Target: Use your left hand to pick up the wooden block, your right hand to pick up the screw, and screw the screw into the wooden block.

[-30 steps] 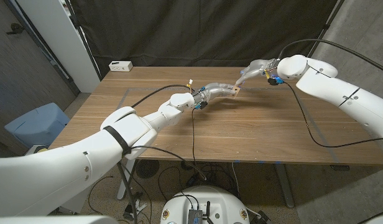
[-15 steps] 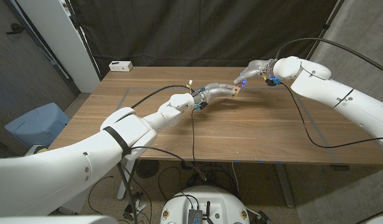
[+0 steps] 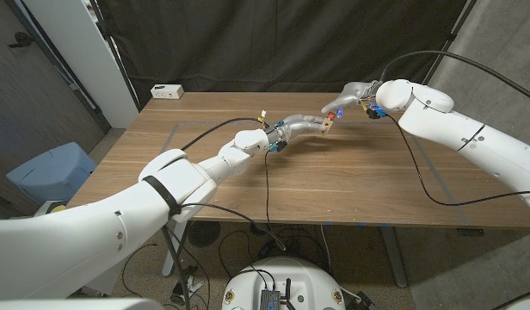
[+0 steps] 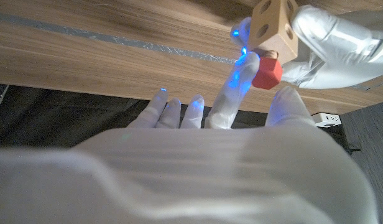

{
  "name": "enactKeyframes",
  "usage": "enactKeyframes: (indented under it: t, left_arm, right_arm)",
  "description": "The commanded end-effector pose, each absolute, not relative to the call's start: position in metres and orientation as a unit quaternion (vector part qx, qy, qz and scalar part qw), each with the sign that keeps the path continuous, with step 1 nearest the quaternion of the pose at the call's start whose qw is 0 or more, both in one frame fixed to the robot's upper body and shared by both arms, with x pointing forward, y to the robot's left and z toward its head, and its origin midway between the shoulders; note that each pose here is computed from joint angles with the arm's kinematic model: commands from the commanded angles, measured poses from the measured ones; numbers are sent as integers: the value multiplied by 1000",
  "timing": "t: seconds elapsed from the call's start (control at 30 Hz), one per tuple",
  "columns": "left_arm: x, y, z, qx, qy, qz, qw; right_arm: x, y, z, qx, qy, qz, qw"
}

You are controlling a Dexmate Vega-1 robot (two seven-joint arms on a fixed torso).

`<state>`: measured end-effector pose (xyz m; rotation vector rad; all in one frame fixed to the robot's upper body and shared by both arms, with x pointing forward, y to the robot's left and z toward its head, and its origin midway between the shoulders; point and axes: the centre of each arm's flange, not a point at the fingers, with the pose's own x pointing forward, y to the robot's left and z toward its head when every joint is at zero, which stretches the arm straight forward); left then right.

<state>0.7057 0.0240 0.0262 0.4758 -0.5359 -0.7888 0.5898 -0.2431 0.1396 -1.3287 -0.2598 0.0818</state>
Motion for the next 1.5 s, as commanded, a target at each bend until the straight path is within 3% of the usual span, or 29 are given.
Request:
enactKeyframes:
  t: [0.03,1.5]
  left_arm:
    - [703,24,24,226,-262,-381,857]
    - [694,30,20,219,-296,-396,841]
  right_arm:
    - [586,-242,139,-618,-113,35,777]
    - [542,-251,145,-603,-129,109,780]
